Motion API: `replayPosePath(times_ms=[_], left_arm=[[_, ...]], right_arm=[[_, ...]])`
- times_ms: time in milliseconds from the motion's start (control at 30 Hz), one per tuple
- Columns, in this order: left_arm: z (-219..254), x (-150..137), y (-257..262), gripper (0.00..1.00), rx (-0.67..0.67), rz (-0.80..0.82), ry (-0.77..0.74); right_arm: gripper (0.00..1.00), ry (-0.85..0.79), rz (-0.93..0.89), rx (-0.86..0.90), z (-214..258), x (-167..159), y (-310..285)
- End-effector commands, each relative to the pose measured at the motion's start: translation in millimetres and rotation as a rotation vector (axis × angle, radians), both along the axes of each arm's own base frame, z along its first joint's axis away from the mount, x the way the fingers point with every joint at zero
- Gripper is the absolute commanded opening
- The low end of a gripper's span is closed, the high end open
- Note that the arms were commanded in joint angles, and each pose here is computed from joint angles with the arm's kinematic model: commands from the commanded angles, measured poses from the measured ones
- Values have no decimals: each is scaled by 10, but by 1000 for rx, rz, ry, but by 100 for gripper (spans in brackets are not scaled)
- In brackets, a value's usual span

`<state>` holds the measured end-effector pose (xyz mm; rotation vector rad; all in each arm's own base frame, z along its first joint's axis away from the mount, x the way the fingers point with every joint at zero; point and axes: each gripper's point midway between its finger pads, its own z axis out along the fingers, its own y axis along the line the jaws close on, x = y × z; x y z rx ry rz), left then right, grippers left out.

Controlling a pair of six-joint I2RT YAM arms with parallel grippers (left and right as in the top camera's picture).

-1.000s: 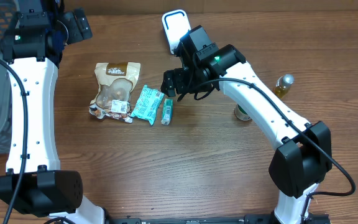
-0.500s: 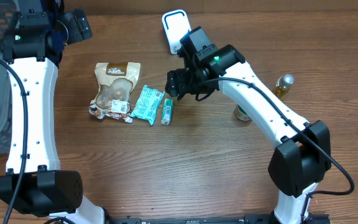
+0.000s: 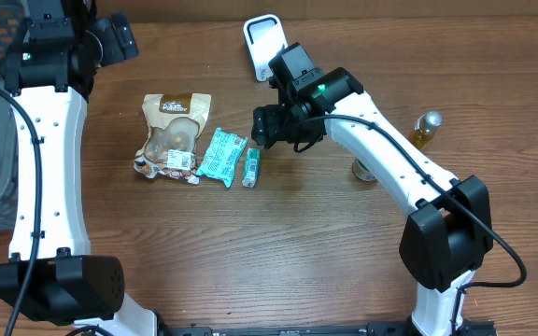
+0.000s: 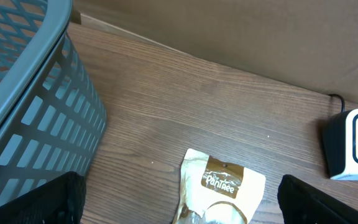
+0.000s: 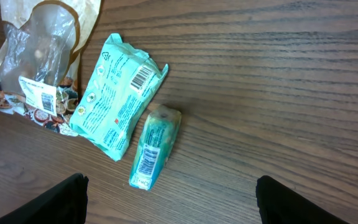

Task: Scan the item barcode
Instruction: 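Lower the right gripper onto the small teal pack and close it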

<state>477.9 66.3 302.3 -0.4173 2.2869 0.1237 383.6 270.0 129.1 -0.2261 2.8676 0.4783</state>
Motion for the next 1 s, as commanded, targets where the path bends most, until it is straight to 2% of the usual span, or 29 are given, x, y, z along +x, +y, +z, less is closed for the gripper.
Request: replayPosePath(times_ms=[0, 433, 733, 967], left_arm=[[22, 6, 41, 100, 0, 23, -8], [22, 6, 41, 99, 0, 23, -8], [22, 6, 41, 100, 0, 23, -8], [22, 6, 41, 100, 0, 23, -8]], right_arm=[[83, 18, -18, -17, -103, -34, -16], [80, 25, 99, 61, -567, -372, 451], [77, -29, -110, 14, -873, -284, 369], [71, -47, -112, 30, -919, -258, 387]])
